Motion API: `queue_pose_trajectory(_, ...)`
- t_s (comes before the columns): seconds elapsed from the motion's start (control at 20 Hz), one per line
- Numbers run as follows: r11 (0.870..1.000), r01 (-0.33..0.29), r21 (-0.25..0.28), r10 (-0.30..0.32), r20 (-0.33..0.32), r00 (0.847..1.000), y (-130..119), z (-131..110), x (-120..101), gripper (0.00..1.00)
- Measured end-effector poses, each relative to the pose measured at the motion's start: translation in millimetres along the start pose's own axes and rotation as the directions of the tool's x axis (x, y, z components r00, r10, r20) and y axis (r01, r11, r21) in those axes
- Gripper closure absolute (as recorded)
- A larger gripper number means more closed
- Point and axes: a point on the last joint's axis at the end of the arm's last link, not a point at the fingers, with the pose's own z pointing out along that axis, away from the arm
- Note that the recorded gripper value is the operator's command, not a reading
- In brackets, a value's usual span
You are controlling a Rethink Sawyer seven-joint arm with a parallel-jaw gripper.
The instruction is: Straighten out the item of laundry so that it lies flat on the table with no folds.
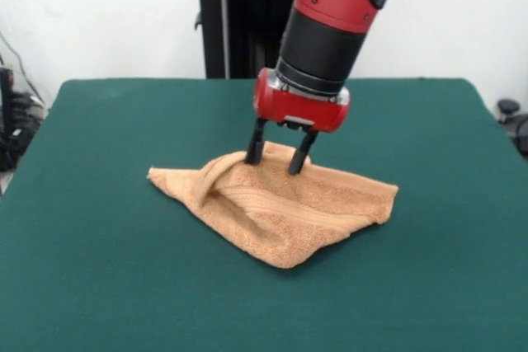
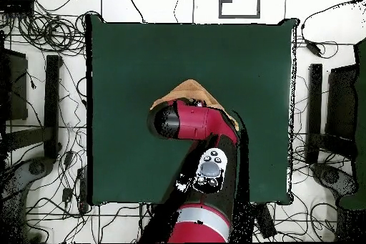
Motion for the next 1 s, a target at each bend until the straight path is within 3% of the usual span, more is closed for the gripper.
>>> queue_pose_trajectory(0.7,1.0,-0.018,0.001,0.018,-0.034,0.999,-9,18,10,0.0)
queue_pose_trajectory(0.9,0.999,-0.017,0.032,0.018,-0.042,0.999,-4,17,15,0.0)
queue_pose_trajectory(1.0,0.997,-0.031,0.071,0.034,-0.043,0.998,3,12,18,0.0)
